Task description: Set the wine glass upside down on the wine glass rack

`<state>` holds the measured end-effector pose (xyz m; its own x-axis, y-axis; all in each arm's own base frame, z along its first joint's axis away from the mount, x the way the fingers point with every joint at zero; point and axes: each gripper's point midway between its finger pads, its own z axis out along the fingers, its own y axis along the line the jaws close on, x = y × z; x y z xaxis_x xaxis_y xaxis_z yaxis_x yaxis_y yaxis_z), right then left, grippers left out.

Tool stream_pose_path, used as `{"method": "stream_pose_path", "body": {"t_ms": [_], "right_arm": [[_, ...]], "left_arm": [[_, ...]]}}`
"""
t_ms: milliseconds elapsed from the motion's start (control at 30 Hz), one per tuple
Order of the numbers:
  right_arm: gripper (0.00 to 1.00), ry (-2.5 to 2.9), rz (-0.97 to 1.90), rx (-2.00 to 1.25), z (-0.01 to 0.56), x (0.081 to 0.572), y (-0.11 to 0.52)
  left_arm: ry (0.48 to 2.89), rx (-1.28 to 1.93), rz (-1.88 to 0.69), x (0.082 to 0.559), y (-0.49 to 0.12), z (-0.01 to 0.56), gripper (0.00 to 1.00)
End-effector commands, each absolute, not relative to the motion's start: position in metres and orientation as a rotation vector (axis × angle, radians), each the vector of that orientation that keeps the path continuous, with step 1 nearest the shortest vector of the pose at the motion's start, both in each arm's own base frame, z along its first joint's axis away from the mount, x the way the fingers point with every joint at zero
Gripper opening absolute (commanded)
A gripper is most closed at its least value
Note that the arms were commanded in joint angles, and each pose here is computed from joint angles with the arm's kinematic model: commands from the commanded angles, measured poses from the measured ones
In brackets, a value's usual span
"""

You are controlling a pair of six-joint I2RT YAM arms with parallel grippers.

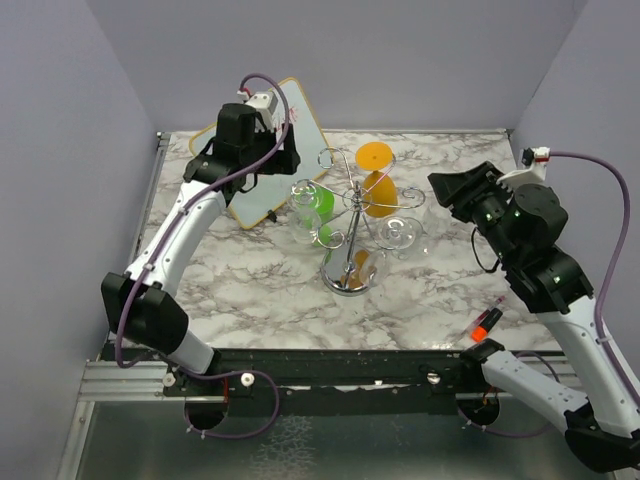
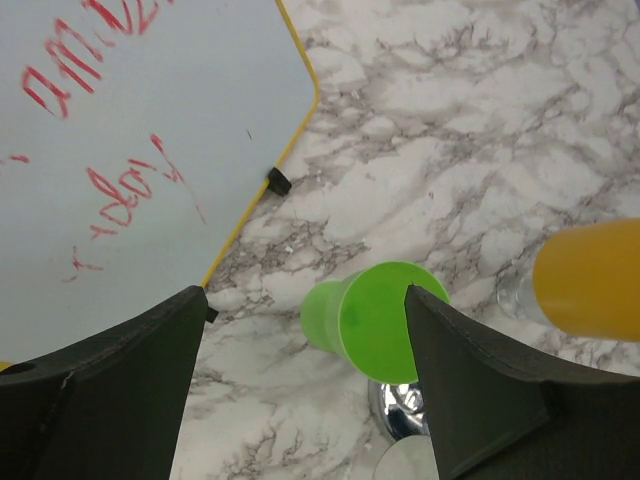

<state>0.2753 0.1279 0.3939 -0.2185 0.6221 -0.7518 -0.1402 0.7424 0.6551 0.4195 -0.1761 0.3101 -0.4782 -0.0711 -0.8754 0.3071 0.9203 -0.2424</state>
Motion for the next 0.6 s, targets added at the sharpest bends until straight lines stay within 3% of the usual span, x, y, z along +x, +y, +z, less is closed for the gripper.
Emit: {"method": "stream_pose_path", "body": {"t_ms": [0,267,567], "right_arm": [[0.48,1.705,0.691,0.409,0.383,0.275,0.124],[0.48,1.727,0.683,0.397,0.379,0.277,0.127],[0.48,1.73,0.671,0.406,0.375,0.278,0.125]], "left_arm": [[2.207,0.267,-0.581,0.4,-0.197,0.256,0.8],[2.383,0.314,-0.603,0.389,-0.202,0.191,0.78],[2.473,0.33,-0.656,0.386,-0.21,0.164,0.66]]}}
